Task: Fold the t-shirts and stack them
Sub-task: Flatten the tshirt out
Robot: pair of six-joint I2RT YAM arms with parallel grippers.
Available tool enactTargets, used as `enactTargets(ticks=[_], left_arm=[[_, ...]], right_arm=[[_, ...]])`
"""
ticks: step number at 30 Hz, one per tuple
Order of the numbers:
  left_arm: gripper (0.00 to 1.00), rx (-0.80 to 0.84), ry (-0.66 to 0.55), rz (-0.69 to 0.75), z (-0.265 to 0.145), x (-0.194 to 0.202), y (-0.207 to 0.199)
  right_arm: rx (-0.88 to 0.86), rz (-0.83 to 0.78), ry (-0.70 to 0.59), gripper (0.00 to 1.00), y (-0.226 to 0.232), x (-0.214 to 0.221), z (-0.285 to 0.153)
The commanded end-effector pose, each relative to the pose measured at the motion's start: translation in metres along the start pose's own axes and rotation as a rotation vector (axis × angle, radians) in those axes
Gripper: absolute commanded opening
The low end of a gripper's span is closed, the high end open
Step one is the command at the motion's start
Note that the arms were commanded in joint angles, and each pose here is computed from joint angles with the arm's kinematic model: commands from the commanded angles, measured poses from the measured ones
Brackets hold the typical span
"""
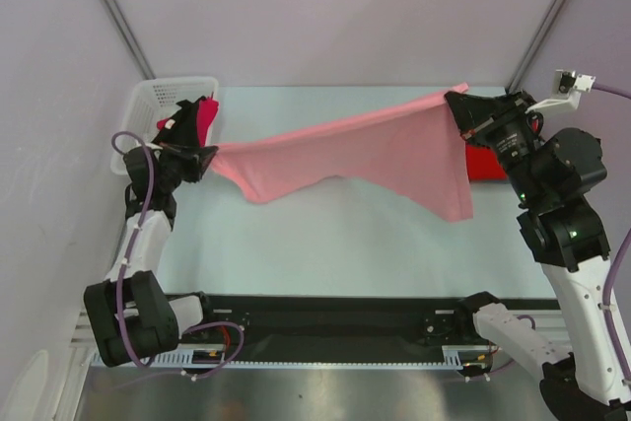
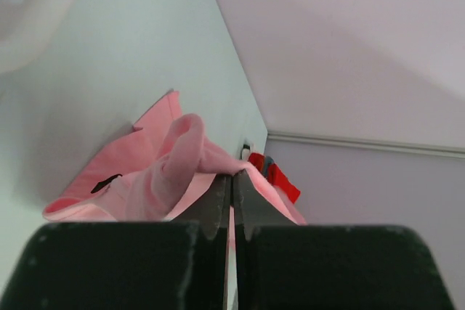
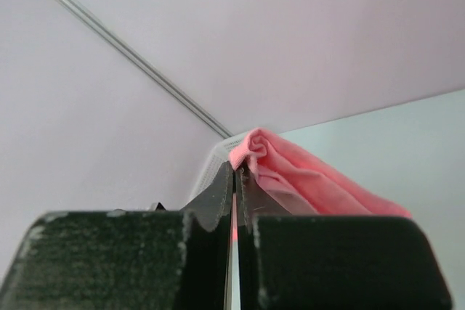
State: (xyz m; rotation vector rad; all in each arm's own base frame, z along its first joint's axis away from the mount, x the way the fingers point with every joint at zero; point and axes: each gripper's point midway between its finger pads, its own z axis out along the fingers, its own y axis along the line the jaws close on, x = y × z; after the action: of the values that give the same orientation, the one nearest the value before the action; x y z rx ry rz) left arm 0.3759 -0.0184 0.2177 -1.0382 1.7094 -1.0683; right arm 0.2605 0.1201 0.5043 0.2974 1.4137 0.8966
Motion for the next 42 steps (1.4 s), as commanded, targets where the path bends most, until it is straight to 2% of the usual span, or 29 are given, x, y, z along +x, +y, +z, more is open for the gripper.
enactTargets(ticks=[1,7,9,10,12,13,14,15,16,17,18,19,21,22,25,28,29,33,38,42], left_arm=[[0.00,0.061,0.043,-0.045,-0.009,0.003,-0.007],[0.00,0.040,-0.066,0.025,-0.023,-0.020,-0.034],[0.00,0.057,-0.091,0.058,-0.025,-0.031,-0.056],[0.00,0.076,-0.138,0.078,-0.026,-0.044,-0.074],[0.00,0.047,-0.162,0.076,-0.025,-0.053,-0.078],[0.00,0.066,-0.198,0.090,-0.027,-0.065,-0.098],[0.00,0.053,-0.191,0.085,-0.021,-0.069,-0.099],[0.00,0.071,-0.184,0.083,-0.019,-0.072,-0.110],[0.00,0.093,-0.176,0.085,-0.018,-0.075,-0.122],[0.00,0.145,-0.171,0.102,-0.020,-0.079,-0.150],[0.00,0.172,-0.175,0.114,-0.022,-0.082,-0.165],[0.00,0.237,-0.197,0.149,-0.035,-0.088,-0.202],[0.00,0.246,-0.200,0.170,-0.042,-0.092,-0.222],[0.01,0.289,-0.223,0.205,-0.056,-0.094,-0.249],[0.00,0.276,-0.254,0.243,-0.076,-0.092,-0.257],[0.00,0.253,-0.293,0.260,-0.090,-0.086,-0.242],[0.00,0.254,-0.300,0.260,-0.095,-0.085,-0.238],[0.00,0.247,-0.317,0.278,-0.113,-0.071,-0.223],[0.00,0.277,-0.422,0.350,-0.159,-0.067,-0.247],[0.00,0.270,-0.451,0.360,-0.170,-0.069,-0.253]], right_arm=[[-0.020,-0.036,-0.050,0.00,0.008,-0.016,-0.007],[0.184,0.003,-0.068,0.00,-0.041,-0.005,0.011],[0.274,0.028,-0.062,0.00,-0.066,0.000,0.018],[0.314,0.065,-0.045,0.00,-0.080,0.006,0.027],[0.342,0.113,-0.018,0.00,-0.104,0.009,0.039],[0.340,0.148,-0.007,0.00,-0.115,0.012,0.053],[0.346,0.201,-0.004,0.00,-0.128,0.008,0.060],[0.302,0.235,0.054,0.00,-0.126,0.016,0.068],[0.282,0.245,0.056,0.00,-0.122,0.010,0.076],[0.288,0.268,0.094,0.00,-0.130,0.016,0.088],[0.273,0.270,0.102,0.00,-0.127,0.014,0.093],[0.250,0.266,0.074,0.00,-0.121,-0.004,0.098],[0.218,0.269,0.080,0.00,-0.112,-0.012,0.102],[0.202,0.258,0.069,0.00,-0.105,-0.019,0.101],[0.182,0.232,0.027,0.00,-0.089,-0.035,0.089],[0.182,0.255,0.038,0.00,-0.092,-0.031,0.072],[0.192,0.283,0.079,0.00,-0.101,-0.016,0.068],[0.177,0.286,0.075,0.00,-0.095,-0.012,0.037],[0.197,0.188,-0.006,0.00,-0.078,-0.029,0.005],[0.207,0.162,-0.052,0.00,-0.068,-0.041,-0.005]])
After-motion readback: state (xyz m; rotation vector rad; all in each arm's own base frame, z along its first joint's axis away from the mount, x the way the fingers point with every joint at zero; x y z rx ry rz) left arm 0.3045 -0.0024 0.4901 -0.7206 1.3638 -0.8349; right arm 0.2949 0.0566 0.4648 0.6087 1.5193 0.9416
